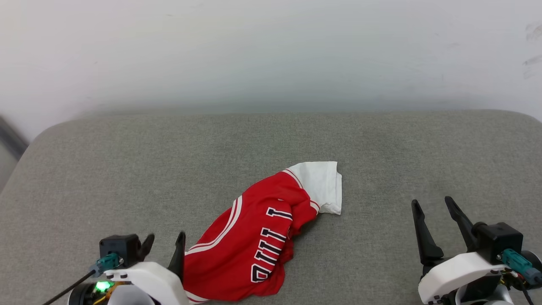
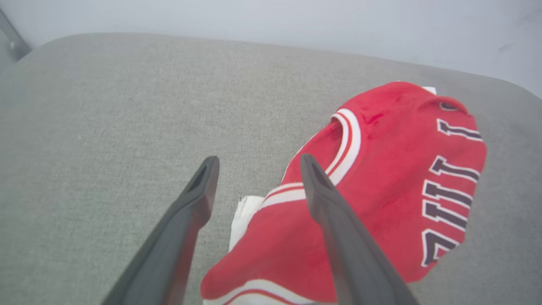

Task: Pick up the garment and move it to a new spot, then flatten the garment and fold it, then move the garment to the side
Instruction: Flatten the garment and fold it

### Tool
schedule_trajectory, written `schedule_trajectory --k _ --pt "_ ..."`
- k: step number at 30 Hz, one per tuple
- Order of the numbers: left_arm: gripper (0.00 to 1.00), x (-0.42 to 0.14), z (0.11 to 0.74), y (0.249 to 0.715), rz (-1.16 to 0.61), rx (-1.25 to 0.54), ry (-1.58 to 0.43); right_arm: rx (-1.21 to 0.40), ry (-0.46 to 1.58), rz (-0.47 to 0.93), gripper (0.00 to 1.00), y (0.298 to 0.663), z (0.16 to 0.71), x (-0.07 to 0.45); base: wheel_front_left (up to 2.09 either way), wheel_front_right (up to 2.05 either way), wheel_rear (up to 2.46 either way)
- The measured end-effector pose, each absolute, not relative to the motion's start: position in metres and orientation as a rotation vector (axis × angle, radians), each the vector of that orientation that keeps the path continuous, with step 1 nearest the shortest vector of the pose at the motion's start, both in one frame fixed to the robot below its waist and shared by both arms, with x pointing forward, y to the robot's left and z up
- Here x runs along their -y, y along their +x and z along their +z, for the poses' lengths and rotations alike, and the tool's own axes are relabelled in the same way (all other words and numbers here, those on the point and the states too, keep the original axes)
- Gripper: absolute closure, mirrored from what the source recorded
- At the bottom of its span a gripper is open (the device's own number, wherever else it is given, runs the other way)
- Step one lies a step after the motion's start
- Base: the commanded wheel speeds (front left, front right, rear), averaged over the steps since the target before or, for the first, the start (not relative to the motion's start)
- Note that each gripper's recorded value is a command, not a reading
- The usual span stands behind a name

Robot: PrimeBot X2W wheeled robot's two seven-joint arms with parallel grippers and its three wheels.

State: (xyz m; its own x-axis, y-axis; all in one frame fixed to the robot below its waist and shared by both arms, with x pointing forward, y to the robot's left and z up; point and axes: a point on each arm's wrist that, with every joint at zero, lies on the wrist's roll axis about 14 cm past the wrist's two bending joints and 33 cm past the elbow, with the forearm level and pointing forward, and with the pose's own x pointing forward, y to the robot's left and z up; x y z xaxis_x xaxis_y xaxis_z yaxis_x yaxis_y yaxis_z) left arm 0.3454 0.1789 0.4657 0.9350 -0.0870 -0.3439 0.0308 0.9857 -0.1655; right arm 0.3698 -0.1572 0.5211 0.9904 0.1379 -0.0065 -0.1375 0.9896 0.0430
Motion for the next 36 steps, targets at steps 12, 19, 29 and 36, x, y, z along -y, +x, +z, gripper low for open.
schedule_trajectory --k 12,19,29,36 --pt "0.0 -0.167 0.54 0.369 -0.076 0.071 -0.105 -0.052 0.065 0.106 0.0 0.371 0.515 0.168 0.0 0.0 0.0" --pt "0.0 -0.172 0.552 0.379 -0.058 0.14 -0.1 -0.212 0.107 0.083 0.0 0.399 0.494 0.177 0.0 0.0 0.0" --pt "0.0 -0.184 0.548 0.393 -0.009 0.155 -0.103 -0.624 0.094 0.269 0.0 0.459 0.449 0.131 0.0 0.0 0.0" --pt "0.0 -0.199 0.532 0.394 0.042 0.118 -0.102 -0.876 0.052 0.457 0.0 0.469 0.414 0.067 0.0 0.0 0.0"
